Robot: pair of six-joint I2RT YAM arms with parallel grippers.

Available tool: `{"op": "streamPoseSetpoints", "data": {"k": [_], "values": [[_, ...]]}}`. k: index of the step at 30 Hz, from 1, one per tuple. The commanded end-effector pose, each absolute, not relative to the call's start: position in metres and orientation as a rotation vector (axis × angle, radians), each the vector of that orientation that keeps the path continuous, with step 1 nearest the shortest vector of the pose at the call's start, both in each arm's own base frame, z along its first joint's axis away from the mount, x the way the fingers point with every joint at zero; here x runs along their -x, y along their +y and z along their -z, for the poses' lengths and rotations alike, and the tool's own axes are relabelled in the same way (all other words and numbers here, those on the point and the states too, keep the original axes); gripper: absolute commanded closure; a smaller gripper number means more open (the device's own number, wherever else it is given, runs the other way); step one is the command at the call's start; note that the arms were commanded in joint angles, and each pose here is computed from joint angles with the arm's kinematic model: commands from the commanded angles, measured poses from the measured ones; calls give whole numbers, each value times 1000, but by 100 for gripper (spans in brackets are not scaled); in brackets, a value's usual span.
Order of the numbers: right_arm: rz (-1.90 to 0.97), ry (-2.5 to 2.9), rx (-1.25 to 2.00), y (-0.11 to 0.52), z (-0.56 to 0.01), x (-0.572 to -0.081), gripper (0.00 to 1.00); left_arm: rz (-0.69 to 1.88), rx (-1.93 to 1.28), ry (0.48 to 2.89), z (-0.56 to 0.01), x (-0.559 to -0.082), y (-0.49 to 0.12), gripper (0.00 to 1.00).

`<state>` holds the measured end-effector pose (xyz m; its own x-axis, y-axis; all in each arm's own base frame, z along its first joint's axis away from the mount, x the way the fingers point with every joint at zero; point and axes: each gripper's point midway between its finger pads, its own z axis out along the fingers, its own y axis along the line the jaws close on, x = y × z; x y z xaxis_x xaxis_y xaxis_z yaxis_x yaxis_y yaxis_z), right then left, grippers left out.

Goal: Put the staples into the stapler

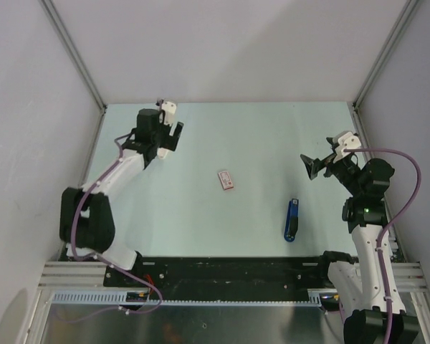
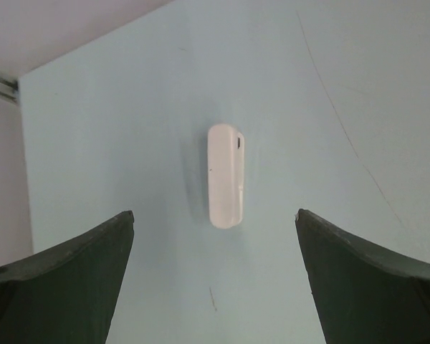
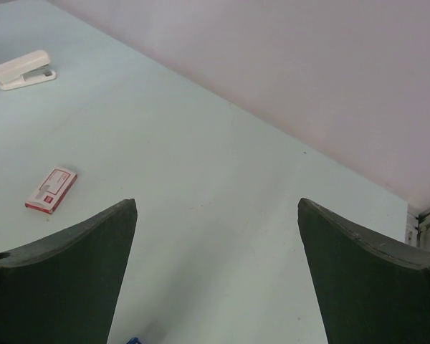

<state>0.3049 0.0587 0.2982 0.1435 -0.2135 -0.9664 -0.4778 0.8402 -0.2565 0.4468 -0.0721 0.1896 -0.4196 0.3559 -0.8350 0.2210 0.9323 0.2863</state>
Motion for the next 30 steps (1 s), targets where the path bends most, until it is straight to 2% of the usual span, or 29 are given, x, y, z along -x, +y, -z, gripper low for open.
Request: {"op": "streamPoseSetpoints", "data": {"k": [1, 13, 20, 30], "values": [[-198, 1407, 619, 60, -303, -304, 1, -125, -468, 2044, -174, -474, -88, 1], [-205, 1423, 617, 59, -297, -307, 1, -92, -563, 2138, -126, -523, -71, 2], [-203, 1433, 619, 59, -294, -309, 1, -71, -614, 2199, -99, -527, -62, 5], [-205, 1431, 614, 58, -295, -309, 1, -31, -687, 2268, -66, -525, -66, 15]]}}
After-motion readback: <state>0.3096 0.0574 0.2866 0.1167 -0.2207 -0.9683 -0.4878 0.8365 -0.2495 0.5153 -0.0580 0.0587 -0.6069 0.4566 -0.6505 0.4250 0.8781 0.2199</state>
